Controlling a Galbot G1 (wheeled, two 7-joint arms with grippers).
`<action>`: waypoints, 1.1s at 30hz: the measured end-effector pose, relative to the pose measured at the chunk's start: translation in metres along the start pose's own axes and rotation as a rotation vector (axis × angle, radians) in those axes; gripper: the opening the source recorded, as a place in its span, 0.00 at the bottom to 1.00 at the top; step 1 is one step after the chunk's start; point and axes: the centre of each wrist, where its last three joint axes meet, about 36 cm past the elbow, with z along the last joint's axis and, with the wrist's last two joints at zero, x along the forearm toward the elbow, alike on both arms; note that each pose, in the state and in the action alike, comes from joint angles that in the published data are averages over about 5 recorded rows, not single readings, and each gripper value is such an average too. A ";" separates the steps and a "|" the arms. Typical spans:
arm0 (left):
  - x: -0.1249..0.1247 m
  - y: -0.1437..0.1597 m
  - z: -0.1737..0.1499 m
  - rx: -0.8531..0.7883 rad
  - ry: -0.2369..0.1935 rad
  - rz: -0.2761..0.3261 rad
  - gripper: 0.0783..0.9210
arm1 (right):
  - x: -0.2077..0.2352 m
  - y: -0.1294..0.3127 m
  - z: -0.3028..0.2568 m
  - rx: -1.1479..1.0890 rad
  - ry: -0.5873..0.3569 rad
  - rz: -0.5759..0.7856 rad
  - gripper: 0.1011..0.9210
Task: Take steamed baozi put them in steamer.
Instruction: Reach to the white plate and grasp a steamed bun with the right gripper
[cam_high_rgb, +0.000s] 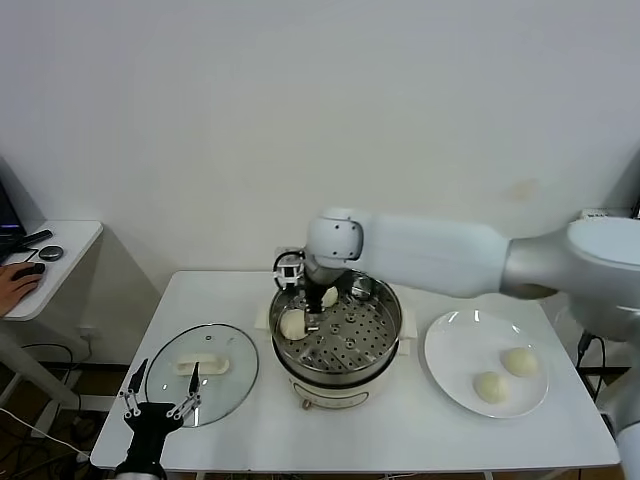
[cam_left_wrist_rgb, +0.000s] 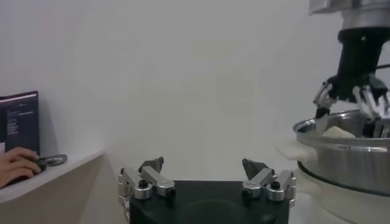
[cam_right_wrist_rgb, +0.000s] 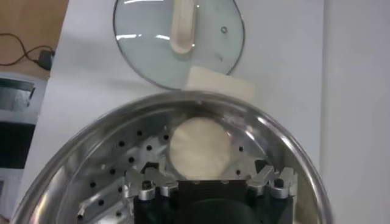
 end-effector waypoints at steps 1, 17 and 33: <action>-0.001 0.000 0.000 0.001 -0.001 0.002 0.88 | 0.009 0.002 0.009 0.001 0.006 0.001 0.88; -0.003 -0.002 0.004 -0.014 0.001 0.023 0.88 | 0.065 0.083 0.236 -0.002 0.053 -0.008 0.88; 0.002 0.000 0.005 -0.025 0.012 0.007 0.88 | 0.001 0.152 0.345 -0.036 0.178 -0.052 0.88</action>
